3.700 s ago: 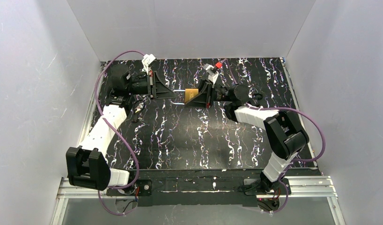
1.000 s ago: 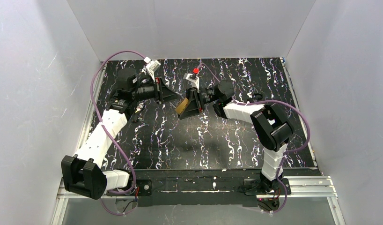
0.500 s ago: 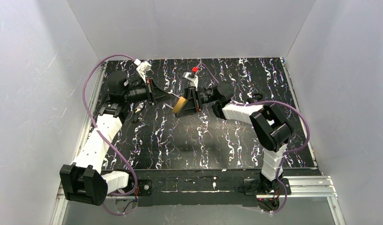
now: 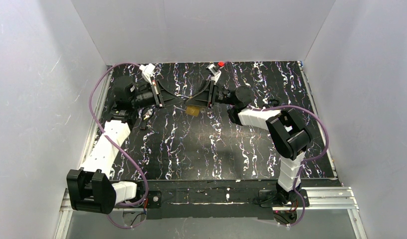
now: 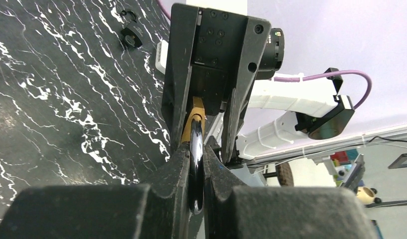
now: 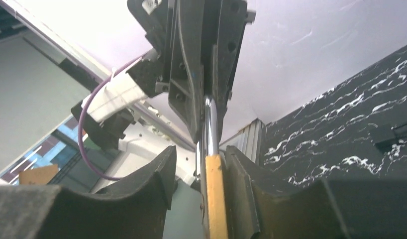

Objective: Lock with the key
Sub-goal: Lock the lock.

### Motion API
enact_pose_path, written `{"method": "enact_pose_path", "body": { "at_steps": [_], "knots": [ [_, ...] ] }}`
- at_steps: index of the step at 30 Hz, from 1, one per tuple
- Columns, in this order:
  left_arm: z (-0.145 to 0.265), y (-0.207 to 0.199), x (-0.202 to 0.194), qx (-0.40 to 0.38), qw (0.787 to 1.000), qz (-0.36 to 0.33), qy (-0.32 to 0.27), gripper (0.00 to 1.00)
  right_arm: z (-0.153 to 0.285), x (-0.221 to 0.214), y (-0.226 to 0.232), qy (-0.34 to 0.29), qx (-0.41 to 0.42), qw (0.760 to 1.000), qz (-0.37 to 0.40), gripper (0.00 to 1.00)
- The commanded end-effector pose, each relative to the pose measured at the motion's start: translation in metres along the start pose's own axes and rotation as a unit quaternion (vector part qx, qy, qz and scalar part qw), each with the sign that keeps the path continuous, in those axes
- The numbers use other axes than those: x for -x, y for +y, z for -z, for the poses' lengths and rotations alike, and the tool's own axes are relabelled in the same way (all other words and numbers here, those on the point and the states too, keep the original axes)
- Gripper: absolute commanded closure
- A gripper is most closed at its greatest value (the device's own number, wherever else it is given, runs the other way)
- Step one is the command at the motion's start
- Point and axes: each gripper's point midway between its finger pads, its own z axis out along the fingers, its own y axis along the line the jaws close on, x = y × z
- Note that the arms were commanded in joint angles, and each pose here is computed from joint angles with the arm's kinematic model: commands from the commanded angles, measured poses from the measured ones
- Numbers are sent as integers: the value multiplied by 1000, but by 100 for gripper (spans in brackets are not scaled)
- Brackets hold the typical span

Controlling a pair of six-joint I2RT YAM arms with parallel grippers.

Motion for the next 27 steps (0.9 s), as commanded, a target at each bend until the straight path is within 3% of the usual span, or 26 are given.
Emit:
{"method": "enact_pose_path", "body": {
  "at_steps": [1, 9, 14, 20, 27],
  "knots": [
    [1, -6, 3, -7, 999, 38, -9, 100, -6, 49, 41, -100, 47, 991, 75, 48],
    [4, -8, 35, -14, 996, 63, -65, 100, -1, 41, 22, -134, 23, 990, 26, 25],
    [7, -26, 42, -30, 996, 42, -66, 100, 2, 46, 15, -136, 23, 988, 65, 14],
    [16, -60, 44, -63, 997, 9, -52, 100, 1, 56, 29, -104, 60, 978, 173, 12],
    [21, -84, 58, -73, 995, 15, -73, 100, -4, 46, 56, -96, 107, 970, 195, 13]
  ]
}}
